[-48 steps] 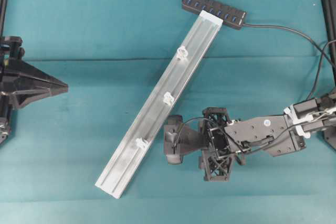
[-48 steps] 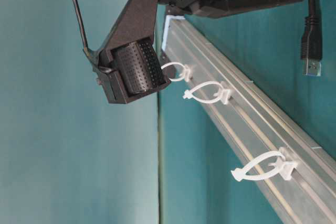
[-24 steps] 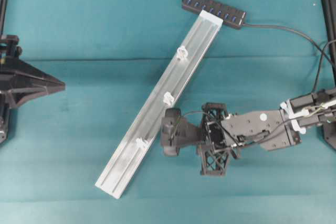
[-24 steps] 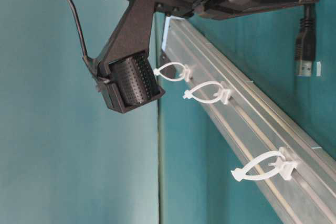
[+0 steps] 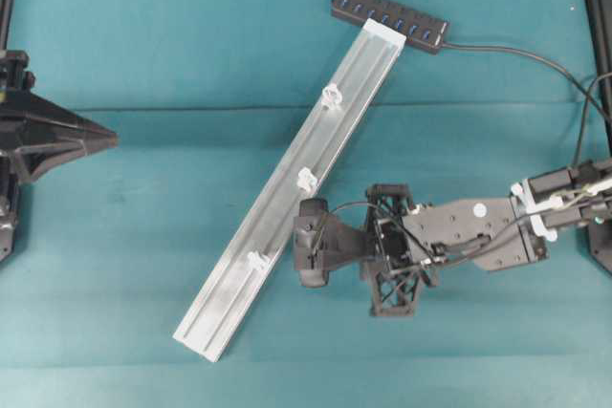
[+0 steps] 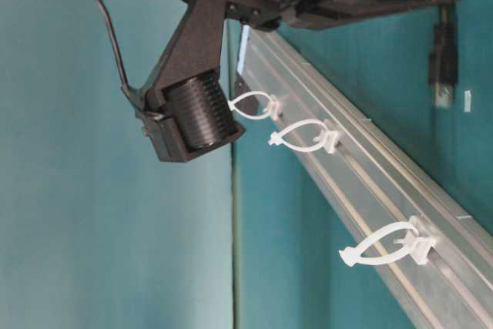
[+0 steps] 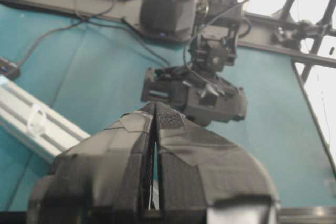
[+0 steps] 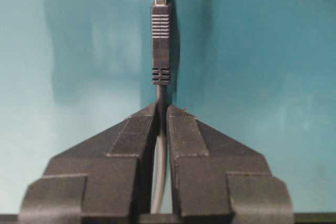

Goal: Pass the USB cable through three rings with both arms.
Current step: 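Close the right gripper on the cable just behind the plug, then lift the cable with the right gripper toward the rail's top end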

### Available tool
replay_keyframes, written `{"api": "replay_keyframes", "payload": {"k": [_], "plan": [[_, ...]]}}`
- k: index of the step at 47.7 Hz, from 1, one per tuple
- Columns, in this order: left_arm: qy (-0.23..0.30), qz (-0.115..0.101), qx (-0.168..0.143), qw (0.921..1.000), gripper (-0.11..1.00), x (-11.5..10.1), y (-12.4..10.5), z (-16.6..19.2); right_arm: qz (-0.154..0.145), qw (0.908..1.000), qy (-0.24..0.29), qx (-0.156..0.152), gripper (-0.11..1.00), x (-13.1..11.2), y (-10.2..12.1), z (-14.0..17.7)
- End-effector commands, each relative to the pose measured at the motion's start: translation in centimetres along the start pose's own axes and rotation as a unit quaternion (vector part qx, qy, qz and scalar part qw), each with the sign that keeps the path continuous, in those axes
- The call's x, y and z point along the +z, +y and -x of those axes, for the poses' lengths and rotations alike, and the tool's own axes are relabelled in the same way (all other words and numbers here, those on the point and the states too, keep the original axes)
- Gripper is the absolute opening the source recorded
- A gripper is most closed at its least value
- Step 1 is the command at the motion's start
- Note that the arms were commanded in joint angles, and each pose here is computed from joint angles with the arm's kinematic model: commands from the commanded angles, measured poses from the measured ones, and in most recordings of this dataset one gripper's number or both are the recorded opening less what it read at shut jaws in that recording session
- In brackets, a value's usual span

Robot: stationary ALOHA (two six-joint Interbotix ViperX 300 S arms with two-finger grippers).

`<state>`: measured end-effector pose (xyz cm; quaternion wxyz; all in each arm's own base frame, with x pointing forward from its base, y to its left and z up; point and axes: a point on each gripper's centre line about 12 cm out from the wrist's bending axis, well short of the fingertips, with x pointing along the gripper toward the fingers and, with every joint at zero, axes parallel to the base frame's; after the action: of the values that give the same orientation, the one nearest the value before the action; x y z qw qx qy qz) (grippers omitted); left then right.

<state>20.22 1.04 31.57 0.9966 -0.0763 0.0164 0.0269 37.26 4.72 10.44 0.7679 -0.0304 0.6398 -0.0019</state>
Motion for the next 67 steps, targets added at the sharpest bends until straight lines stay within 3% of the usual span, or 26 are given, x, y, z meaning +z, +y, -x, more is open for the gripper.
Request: {"api": "replay_keyframes", "payload": {"k": [1, 11, 23, 35, 49, 67], "plan": [[-0.011, 0.002, 0.003, 0.9999, -0.01, 0.9, 0.1, -0.1, 0.02, 0.9993, -0.03, 0.001, 0.08, 1.2, -0.5, 2.5], [-0.013, -0.004, 0.003, 0.9999, -0.01, 1.2, 0.0, -0.2, 0.066, 0.9974, -0.029, 0.005, 0.08, 2.0, -1.8, 6.6], [-0.023, -0.004, 0.007, 0.9997, -0.01, 1.7, 0.2, 0.0, 0.064, 0.9968, -0.037, 0.03, 0.08, 3.0, -4.8, 10.5], [-0.029, -0.004, 0.01, 0.9995, -0.01, 2.1, 0.2, 0.2, 0.108, 0.9937, -0.021, 0.025, 0.08, 2.1, -7.8, 13.2], [-0.029, -0.005, 0.01, 0.9995, -0.01, 2.2, 0.2, 0.2, 0.099, 0.9948, -0.001, 0.021, 0.08, 1.4, -11.2, 16.2], [-0.031, 0.0, 0.007, 0.9995, -0.01, 2.8, 0.0, 1.2, 0.103, 0.9944, -0.021, -0.01, 0.08, -1.0, -18.1, 18.5]]}}
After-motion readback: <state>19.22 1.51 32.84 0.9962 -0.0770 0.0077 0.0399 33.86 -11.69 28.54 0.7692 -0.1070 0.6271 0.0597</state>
